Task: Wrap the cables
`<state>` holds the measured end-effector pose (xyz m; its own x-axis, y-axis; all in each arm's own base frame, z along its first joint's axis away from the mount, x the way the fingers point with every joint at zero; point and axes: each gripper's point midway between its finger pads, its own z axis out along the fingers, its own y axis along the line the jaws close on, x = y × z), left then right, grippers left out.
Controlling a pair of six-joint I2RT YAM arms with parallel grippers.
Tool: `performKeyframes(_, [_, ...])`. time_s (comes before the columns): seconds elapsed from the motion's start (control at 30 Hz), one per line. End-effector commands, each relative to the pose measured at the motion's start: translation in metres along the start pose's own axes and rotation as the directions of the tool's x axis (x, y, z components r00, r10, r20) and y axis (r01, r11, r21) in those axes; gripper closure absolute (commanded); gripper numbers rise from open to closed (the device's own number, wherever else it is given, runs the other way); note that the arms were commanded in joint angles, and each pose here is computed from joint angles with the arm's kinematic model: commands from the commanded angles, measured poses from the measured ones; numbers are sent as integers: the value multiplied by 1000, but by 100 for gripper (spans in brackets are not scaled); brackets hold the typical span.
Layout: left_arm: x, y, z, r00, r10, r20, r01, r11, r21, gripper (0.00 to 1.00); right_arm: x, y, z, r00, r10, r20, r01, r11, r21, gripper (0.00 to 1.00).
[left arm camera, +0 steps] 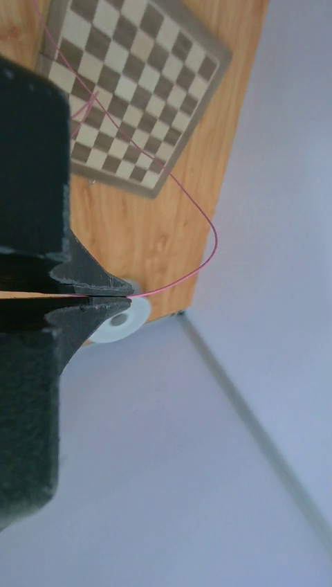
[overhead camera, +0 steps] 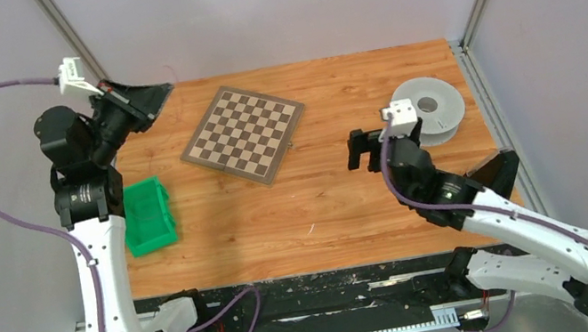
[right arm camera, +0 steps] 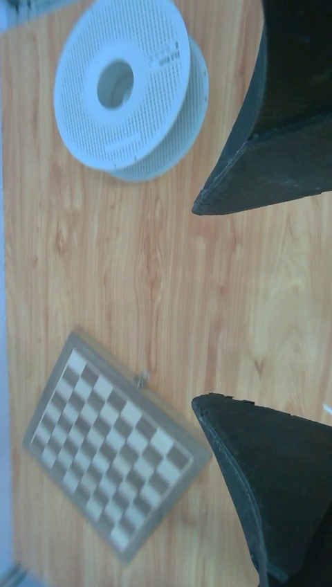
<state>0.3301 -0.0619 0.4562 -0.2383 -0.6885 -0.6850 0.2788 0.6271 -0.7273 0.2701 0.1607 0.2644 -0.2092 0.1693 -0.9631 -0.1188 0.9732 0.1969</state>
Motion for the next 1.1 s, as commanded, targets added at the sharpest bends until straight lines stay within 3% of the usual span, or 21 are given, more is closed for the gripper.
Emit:
performKeyframes(0.0, [32,-71,-23,967,224,-121,-184,943,277,100,-14,-24,31,959,-284,-7,282,946,162,0])
performKeyframes(0.17, [77,-80,-38,941,257,-221,-163,915,368,100,4,-50,66,887,-439,-145,462,855,236,3])
performKeyframes(0.3, [123,-63,-49,894,308,-326,-170,905,390,100,18,-84,90,843,-478,-247,536,784,314,15])
performKeyframes(0.43, [131,-76,-70,870,366,-330,-194,870,453,100,37,-110,107,794,-496,-352,603,716,351,24])
performKeyframes(0.57, [97,-123,-89,887,421,-191,-263,799,541,100,47,-115,114,783,-485,-388,614,699,366,25])
performKeyframes(0.73, [32,-193,-105,912,406,52,-354,719,598,100,41,-94,111,865,-387,-320,482,818,314,24])
performKeyframes(0.87, [-18,-251,-131,882,407,238,-460,632,623,100,22,-85,103,909,-337,-248,402,867,296,20])
performKeyframes(1.0, [-55,-271,-137,849,377,370,-527,644,555,100,7,-73,101,924,-325,-202,369,896,248,19])
performKeyframes(1.07, [-61,-277,-138,849,368,380,-528,638,560,100,2,-72,98,927,-324,-188,363,900,240,18])
